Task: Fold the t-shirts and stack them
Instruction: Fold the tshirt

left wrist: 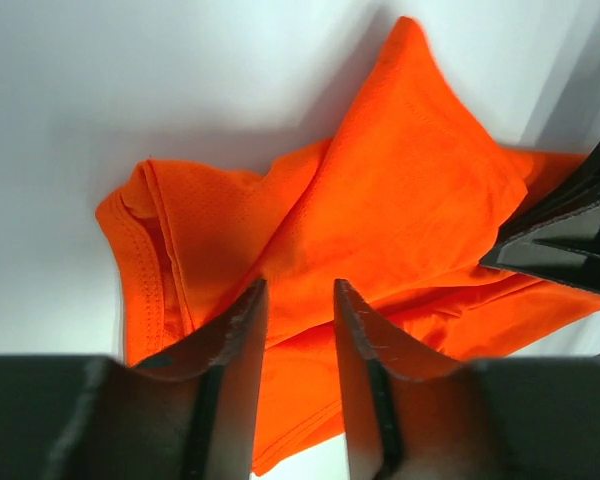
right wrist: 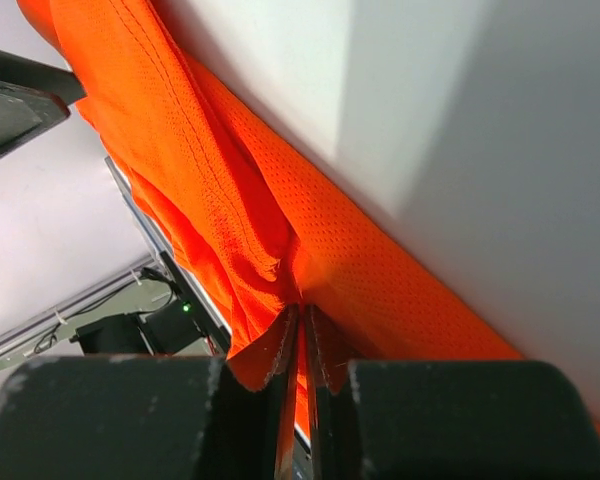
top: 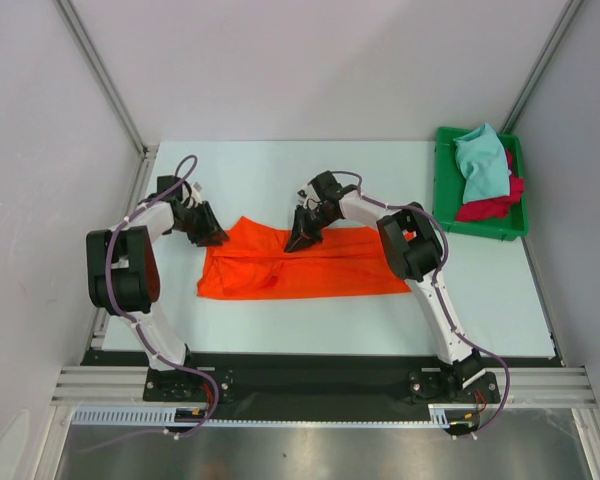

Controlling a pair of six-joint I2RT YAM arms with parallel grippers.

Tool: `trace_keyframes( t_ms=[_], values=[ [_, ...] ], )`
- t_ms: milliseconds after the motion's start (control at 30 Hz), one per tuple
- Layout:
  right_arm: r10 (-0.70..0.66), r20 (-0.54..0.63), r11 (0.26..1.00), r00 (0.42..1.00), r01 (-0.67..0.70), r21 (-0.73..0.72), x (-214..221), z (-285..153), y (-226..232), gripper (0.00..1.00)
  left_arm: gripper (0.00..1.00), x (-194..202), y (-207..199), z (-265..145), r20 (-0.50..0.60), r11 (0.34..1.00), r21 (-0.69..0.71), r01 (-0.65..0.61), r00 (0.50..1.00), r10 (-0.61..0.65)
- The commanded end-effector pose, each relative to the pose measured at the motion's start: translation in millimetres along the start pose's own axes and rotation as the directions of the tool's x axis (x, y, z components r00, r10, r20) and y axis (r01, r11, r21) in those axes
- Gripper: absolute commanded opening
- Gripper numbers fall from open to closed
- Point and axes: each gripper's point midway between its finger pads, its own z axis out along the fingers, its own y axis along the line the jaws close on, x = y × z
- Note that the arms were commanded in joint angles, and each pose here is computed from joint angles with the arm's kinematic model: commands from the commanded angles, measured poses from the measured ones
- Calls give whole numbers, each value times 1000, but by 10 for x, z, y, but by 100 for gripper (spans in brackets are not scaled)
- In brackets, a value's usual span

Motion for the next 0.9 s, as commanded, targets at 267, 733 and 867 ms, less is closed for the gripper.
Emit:
trace_keyframes(
  t_ms=[267, 733, 867],
  values=[
    [-14, -21, 1000, 1000, 14, 3, 149, -66, 71, 11, 49, -57, -150, -205, 84, 998, 10, -67, 994, 66],
    [-15, -23, 1000, 1000, 15, -4, 145, -70, 66, 11, 53, -138, -8, -37, 70, 998, -36, -57, 996, 60],
    [-2, -25, 1000, 1000, 2, -4, 136, -65, 32, 11, 53, -109, 53, 45, 45, 997, -45, -61, 997, 63]
  ],
)
